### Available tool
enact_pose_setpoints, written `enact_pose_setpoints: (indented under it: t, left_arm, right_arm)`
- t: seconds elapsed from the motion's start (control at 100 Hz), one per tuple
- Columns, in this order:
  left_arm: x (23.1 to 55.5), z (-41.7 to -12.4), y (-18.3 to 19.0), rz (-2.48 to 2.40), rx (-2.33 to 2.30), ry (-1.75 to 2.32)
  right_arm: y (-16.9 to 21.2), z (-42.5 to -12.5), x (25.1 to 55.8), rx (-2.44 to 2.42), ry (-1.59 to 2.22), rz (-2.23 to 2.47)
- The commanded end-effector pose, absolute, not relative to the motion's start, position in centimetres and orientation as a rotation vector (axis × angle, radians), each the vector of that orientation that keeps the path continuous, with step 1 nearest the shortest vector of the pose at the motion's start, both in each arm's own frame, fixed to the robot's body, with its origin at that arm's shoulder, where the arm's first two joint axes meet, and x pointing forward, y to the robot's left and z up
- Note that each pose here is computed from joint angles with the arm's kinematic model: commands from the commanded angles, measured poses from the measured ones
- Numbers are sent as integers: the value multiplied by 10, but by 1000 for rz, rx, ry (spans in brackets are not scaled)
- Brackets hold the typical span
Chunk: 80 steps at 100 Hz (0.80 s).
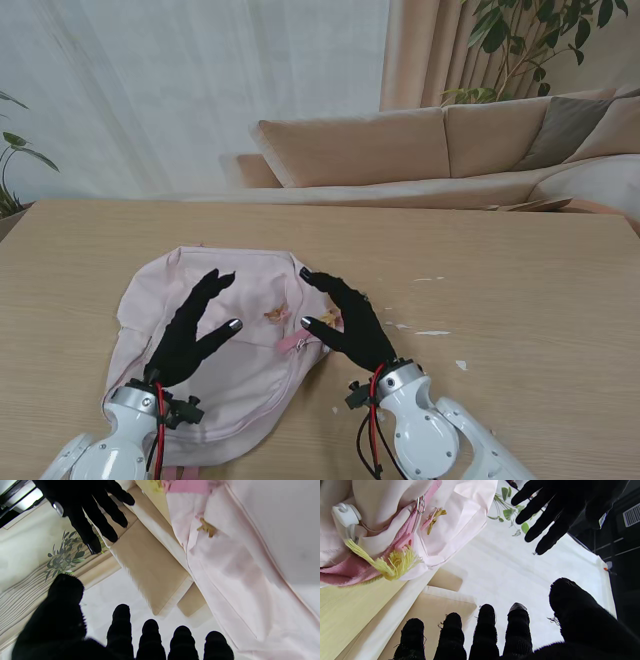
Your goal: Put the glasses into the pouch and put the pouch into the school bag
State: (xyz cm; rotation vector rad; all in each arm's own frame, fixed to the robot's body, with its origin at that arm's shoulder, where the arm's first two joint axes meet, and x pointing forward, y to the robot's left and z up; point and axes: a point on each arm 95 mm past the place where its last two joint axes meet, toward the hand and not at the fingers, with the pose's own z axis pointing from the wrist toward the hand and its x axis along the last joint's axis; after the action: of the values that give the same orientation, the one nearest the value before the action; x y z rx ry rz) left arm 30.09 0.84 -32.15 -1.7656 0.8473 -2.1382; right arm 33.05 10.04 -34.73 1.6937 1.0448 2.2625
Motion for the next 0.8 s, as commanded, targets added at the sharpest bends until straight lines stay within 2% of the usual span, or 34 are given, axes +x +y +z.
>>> enact_pose_setpoints:
  t: [0.0, 0.79]
  left_arm:
    - [299, -325, -1, -2145, -1785, 892]
    - [300, -327, -17, -2139, -1826, 989]
  right_arm:
    - [102, -348, 329, 1707, 1074, 2265]
    - [97, -352, 337, 1717, 1043, 2317]
